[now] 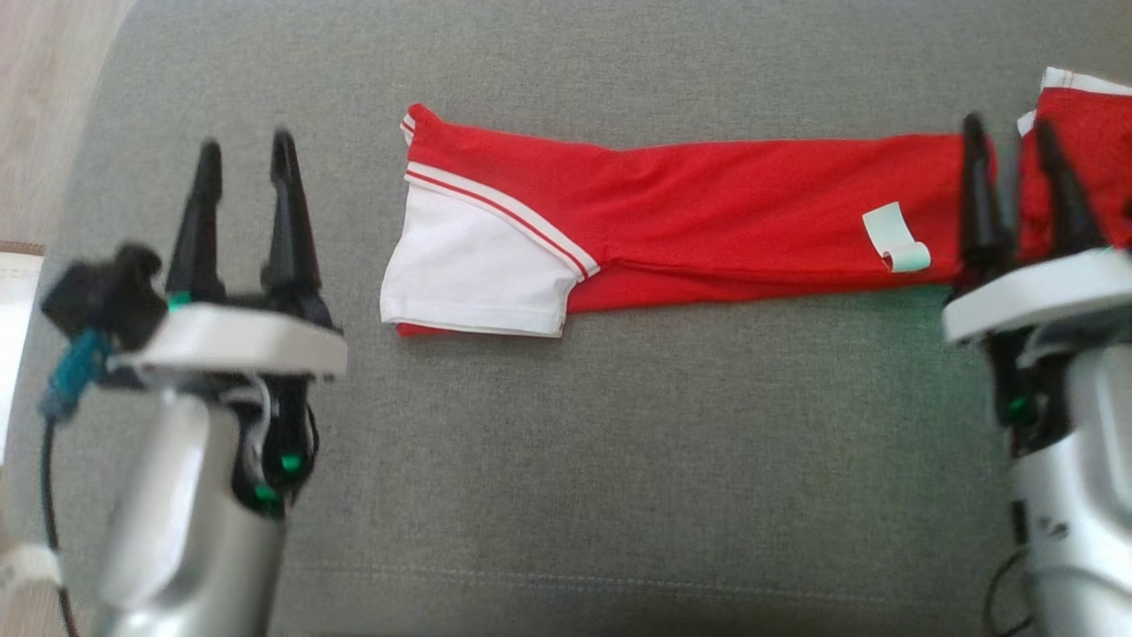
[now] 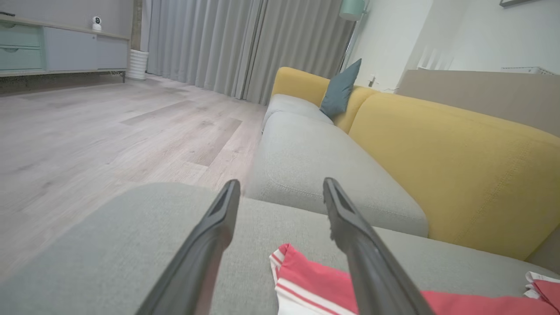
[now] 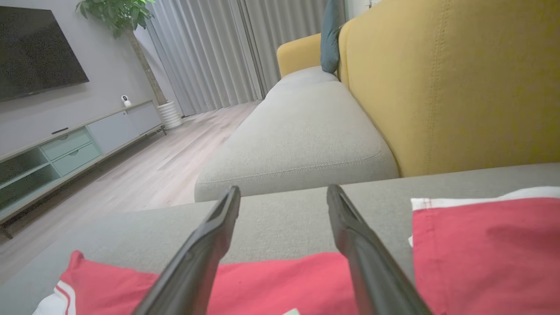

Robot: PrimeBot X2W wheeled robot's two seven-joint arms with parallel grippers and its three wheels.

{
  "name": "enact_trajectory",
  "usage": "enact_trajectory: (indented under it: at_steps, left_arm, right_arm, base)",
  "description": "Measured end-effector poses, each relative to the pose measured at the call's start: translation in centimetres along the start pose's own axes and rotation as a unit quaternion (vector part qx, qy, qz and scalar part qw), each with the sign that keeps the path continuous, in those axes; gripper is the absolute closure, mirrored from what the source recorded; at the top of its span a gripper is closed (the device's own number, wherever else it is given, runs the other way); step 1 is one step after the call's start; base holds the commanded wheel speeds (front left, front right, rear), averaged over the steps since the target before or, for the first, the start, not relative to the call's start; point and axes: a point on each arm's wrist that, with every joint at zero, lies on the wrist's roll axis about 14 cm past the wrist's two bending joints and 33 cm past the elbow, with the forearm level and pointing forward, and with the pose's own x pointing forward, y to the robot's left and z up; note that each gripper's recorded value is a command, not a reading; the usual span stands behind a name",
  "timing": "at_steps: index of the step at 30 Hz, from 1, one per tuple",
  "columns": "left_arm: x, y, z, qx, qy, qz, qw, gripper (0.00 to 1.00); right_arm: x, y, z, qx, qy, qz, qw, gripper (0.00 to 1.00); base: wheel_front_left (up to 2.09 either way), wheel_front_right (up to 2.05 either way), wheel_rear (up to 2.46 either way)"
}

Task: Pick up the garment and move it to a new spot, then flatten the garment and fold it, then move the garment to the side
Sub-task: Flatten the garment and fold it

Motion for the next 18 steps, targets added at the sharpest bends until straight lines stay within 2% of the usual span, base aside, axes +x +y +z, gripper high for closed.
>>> enact_trajectory:
  at_steps: [6,12,18]
  left_arm:
    - [-1.4,0.7,-1.3,0.007,0.009,0.005,1.000,0.00]
    - [-1.7,1.0,-2.0,0.023,0.019,-0.005,1.000,0.00]
    - [-1.9,1.4,-3.2,0.025,0.035,-0.003,0.999,0.00]
  right_arm:
    - [-0.5,0.6,-3.4,0.028,0.032,-0.016,0.999,0.00]
    - [-0.9,-3.0,-6.3,0.065,0.074,-0.086,0.991,0.00]
    - [-1.1,-5.5,-8.4,0.060,0.114,-0.130,0.983,0.00]
  base:
    - [0.00,0.00,0.00]
    - [0.00,0.00,0.00]
    - [0.00,0.00,0.00]
